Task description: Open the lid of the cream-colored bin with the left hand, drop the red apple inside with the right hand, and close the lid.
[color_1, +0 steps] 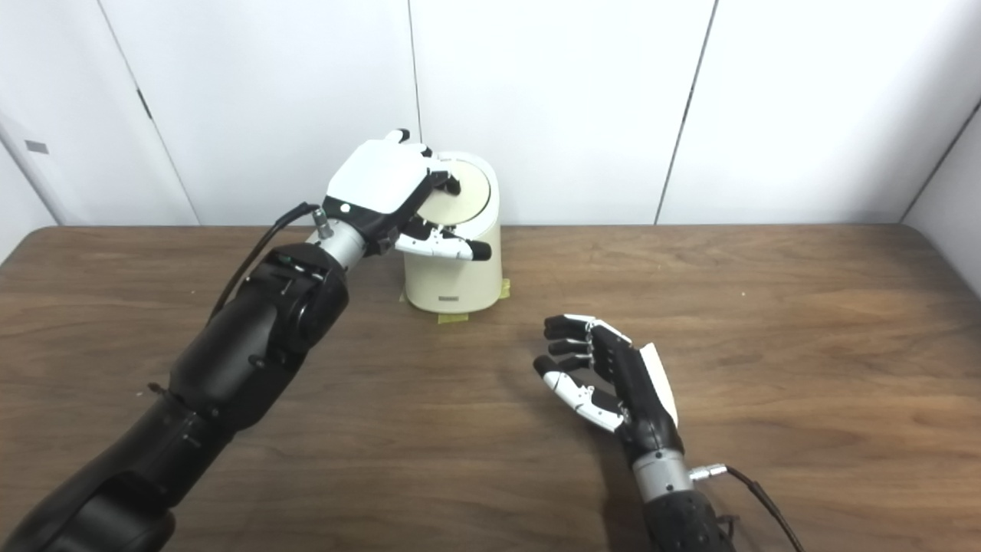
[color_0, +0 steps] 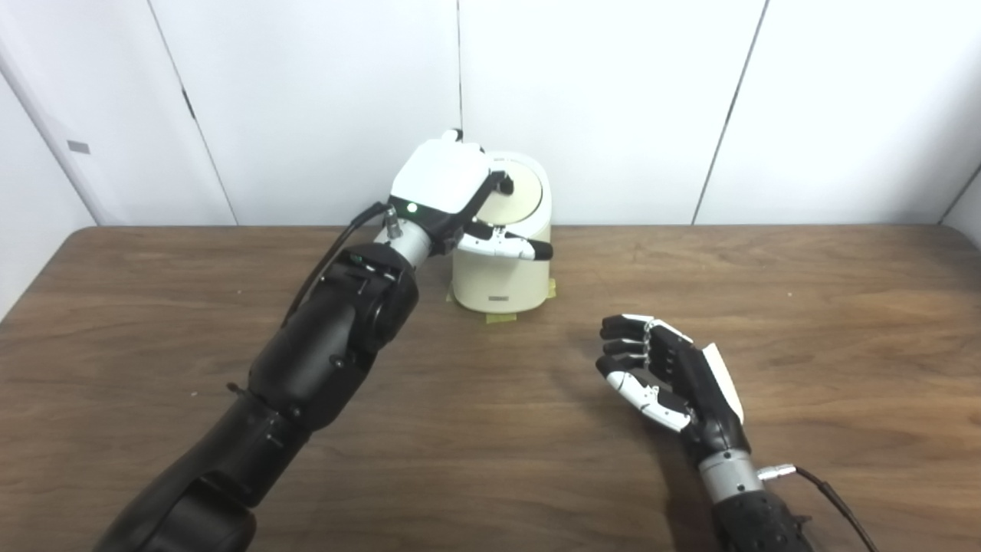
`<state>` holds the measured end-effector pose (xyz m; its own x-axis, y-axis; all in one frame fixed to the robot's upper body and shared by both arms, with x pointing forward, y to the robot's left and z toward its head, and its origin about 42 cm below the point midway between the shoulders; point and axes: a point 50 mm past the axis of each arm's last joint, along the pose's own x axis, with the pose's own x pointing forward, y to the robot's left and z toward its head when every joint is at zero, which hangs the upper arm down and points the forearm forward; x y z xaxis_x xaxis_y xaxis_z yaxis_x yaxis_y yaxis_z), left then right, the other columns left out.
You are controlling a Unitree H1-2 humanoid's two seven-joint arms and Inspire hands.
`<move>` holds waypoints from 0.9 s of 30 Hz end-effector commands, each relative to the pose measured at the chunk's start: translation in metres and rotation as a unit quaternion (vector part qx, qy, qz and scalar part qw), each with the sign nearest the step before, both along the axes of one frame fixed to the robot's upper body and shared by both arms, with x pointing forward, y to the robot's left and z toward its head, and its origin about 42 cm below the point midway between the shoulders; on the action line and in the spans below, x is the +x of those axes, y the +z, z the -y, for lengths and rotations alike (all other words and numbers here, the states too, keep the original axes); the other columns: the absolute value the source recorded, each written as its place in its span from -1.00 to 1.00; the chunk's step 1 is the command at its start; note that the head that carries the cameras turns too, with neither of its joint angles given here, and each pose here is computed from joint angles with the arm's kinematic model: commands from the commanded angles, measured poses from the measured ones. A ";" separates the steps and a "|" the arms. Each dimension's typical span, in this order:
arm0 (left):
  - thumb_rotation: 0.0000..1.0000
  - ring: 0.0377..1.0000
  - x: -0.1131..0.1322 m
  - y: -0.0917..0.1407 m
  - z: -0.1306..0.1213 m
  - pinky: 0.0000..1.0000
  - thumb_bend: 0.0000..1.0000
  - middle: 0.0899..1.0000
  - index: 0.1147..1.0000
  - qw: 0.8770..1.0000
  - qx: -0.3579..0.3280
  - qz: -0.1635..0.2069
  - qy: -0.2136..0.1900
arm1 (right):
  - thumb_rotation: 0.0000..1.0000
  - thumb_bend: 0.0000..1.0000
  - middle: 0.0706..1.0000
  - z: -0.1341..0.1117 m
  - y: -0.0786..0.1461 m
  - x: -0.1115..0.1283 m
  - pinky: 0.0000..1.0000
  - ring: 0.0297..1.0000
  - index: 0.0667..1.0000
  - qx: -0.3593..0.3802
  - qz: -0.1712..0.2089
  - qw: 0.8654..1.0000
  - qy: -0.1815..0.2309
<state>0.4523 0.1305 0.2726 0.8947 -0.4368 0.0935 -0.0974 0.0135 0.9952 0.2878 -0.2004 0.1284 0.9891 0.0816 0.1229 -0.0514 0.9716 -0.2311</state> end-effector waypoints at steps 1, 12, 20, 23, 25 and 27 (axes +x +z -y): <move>1.00 0.80 0.004 0.001 0.001 1.00 0.87 0.39 0.37 1.000 0.012 -0.009 -0.001 | -0.30 -0.40 0.33 -0.004 0.018 0.005 0.16 0.30 0.29 0.007 0.042 0.999 0.005; 1.00 0.80 0.005 -0.007 0.007 1.00 0.86 0.42 0.33 0.999 0.017 -0.016 -0.038 | -0.27 -0.39 0.33 -0.006 0.021 0.005 0.15 0.30 0.29 0.000 0.039 0.999 0.004; 1.00 0.78 0.003 -0.013 0.008 1.00 0.91 0.42 0.32 0.998 0.017 -0.018 -0.056 | -0.27 -0.38 0.33 -0.005 0.021 0.005 0.16 0.30 0.29 0.001 0.037 0.999 0.003; 1.00 0.78 0.002 -0.015 0.008 1.00 0.88 0.41 0.30 0.998 0.022 -0.017 -0.057 | -0.28 -0.39 0.32 -0.005 0.021 0.005 0.15 0.30 0.29 0.000 0.036 0.999 0.002; 1.00 0.79 0.001 -0.016 0.007 1.00 0.86 0.42 0.28 0.998 0.022 -0.019 -0.057 | -0.28 -0.38 0.32 -0.005 0.021 0.005 0.15 0.29 0.29 0.000 0.037 0.999 0.002; 1.00 0.78 0.000 -0.019 0.007 1.00 0.86 0.42 0.27 0.998 0.021 -0.019 -0.057 | -0.27 -0.38 0.32 -0.005 0.022 0.005 0.15 0.29 0.29 -0.003 0.039 0.999 0.003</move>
